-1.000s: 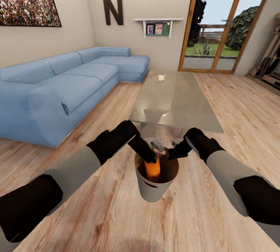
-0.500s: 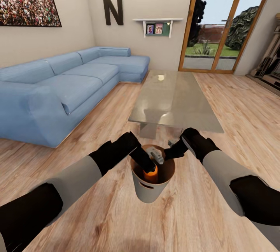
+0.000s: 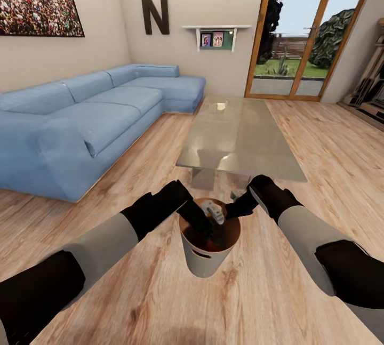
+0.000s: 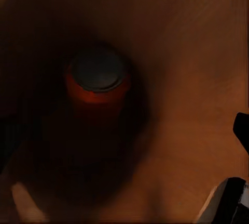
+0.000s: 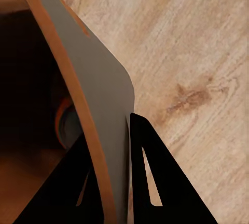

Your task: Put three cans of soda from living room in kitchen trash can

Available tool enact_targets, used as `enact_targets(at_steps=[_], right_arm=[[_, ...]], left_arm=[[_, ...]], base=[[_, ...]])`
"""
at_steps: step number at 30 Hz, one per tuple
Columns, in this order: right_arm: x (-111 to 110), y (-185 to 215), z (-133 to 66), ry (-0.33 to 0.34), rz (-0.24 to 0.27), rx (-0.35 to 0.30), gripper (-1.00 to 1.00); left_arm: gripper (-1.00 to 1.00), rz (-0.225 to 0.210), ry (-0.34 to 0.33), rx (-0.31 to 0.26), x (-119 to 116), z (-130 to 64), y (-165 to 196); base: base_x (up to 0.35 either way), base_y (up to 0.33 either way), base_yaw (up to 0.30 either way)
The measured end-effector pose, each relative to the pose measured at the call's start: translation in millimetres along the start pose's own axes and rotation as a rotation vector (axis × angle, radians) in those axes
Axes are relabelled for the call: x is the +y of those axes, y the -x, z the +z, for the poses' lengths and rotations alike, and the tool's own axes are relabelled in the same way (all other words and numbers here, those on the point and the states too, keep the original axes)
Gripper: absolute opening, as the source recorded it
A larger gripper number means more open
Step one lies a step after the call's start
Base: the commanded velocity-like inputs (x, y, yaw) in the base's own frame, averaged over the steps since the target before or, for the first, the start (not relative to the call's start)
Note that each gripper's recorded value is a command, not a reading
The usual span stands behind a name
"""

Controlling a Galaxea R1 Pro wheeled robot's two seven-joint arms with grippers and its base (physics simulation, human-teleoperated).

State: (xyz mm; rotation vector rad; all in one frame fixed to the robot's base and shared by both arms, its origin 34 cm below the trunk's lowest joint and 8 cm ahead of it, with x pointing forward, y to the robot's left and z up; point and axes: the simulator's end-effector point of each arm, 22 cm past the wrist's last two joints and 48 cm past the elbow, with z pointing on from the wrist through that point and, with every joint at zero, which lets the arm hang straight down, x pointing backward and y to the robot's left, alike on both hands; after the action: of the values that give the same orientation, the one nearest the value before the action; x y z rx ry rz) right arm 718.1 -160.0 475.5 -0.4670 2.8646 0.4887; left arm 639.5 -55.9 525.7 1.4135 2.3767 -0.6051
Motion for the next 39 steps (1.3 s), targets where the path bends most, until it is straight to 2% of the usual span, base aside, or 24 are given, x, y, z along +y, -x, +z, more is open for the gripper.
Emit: enact_targets(at_steps=[6,8,9,10,12,13,14,15,16,17,19,20,21,22,23,24,25,26,27,28,29,31,35,39], right_arm=[[-4,-1,-1.8,0.001,0.01,-0.002,-1.0],[-8,-1,-2.8,-0.006,0.012,-0.003,-1.0],[-12,-3,-5.0,-0.002,0.026,-0.004,-1.0],[-16,-3,-5.1,-0.009,0.026,-0.004,-1.0],[-23,-6,-6.6,-0.024,0.027,-0.001,-1.0],[-30,-8,-9.0,-0.026,0.04,-0.002,-1.0],[-36,-9,-10.1,-0.036,0.042,-0.001,-1.0],[-44,-12,-12.9,-0.041,0.058,-0.001,-1.0],[-49,-13,-13.0,-0.06,0.045,0.001,-1.0],[-60,-18,-17.4,-0.057,0.078,0.001,-1.0],[-77,-23,-22.4,-0.091,0.081,0.002,-1.0],[-91,-28,-27.8,-0.095,0.111,0.002,-1.0],[-101,-30,-31.4,-0.121,0.107,0.0,-1.0],[-111,-34,-33.6,-0.144,0.103,0.007,-1.0],[-121,-39,-37.7,-0.153,0.119,0.008,-1.0],[-127,-41,-40.0,-0.164,0.122,0.008,-1.0],[-134,-48,-41.2,-0.158,0.145,0.011,-1.0],[-140,-64,-36.6,-0.139,0.183,0.02,-1.0],[-145,-78,-30.5,-0.149,0.189,0.05,-1.0],[-153,-88,-29.5,-0.169,0.187,0.062,-1.0],[-160,-93,-29.9,-0.191,0.178,0.069,-1.0],[-165,-99,-29.1,-0.201,0.177,0.077,-1.0],[-151,-128,-2.8,-0.127,0.224,0.091,-1.0],[-157,-136,9.8,-0.15,0.178,0.054,-1.0]], left_arm=[[1.0,0.03,-0.007,-0.056,-1,-11.4,13],[1.0,0.028,0.008,-0.103,12,-29.9,14],[1.0,0.003,0.007,-0.219,26,-69.3,20],[1.0,-0.017,0.029,-0.251,42,-85.1,12],[1.0,-0.052,0.038,-0.338,53,-114.5,12],[1.0,-0.083,0.062,-0.421,67,-144.8,8],[1.0,-0.104,0.079,-0.462,75,-160.8,2],[1.0,-0.139,0.114,-0.531,89,-186.8,-10],[1.0,-0.143,0.115,-0.533,90,-188.0,-11],[1.0,-0.214,0.163,-0.616,109,-216.3,-36],[1.0,-0.278,0.21,-0.673,128,-235.1,-61],[1.0,-0.336,0.294,-0.749,152,-253.5,-93],[1.0,-0.37,0.337,-0.782,164,-261.2,-110],[1.0,-0.392,0.378,-0.796,172,-262.2,-125],[1.0,-0.427,0.468,-0.806,187,-259.2,-156],[1.0,-0.449,0.515,-0.804,192,-253.8,-174],[1.0,-0.485,0.621,-0.795,204,-245.4,-208],[1.0,-0.559,0.833,-0.774,225,-230.4,-273],[1.0,-0.598,0.873,-0.748,227,-215.5,-297],[1.0,-0.638,0.925,-0.728,225,-190.1,-321],[1.0,-0.661,0.927,-0.707,219,-168.2,-331],[1.0,-0.671,0.925,-0.694,214,-153.2,-335],[1.0,-0.706,0.904,-0.645,200,-117.7,-353],[1.0,-0.722,0.847,-0.615,180,-77.9,-348]], base=[[0.0,0.0,0.0],[0.0,0.0,0.0],[0.0,0.0,0.0],[0.0,0.0,0.0],[0.0,0.0,0.0],[0.0,0.0,0.0],[0.0,0.0,0.0],[0.0,0.0,0.0],[0.0,0.0,0.0],[0.0,0.0,0.0],[0.0,0.0,0.0],[0.0,0.0,0.0],[0.0,0.0,0.0],[0.0,0.0,0.0],[0.0,0.0,0.0],[0.0,0.0,0.0],[0.0,0.0,0.0],[0.0,0.0,0.0],[0.0,0.0,0.0],[0.0,0.0,0.0],[0.0,0.0,0.0],[0.0,0.0,0.0],[0.0,0.0,0.0],[0.0,0.0,-0.001]])
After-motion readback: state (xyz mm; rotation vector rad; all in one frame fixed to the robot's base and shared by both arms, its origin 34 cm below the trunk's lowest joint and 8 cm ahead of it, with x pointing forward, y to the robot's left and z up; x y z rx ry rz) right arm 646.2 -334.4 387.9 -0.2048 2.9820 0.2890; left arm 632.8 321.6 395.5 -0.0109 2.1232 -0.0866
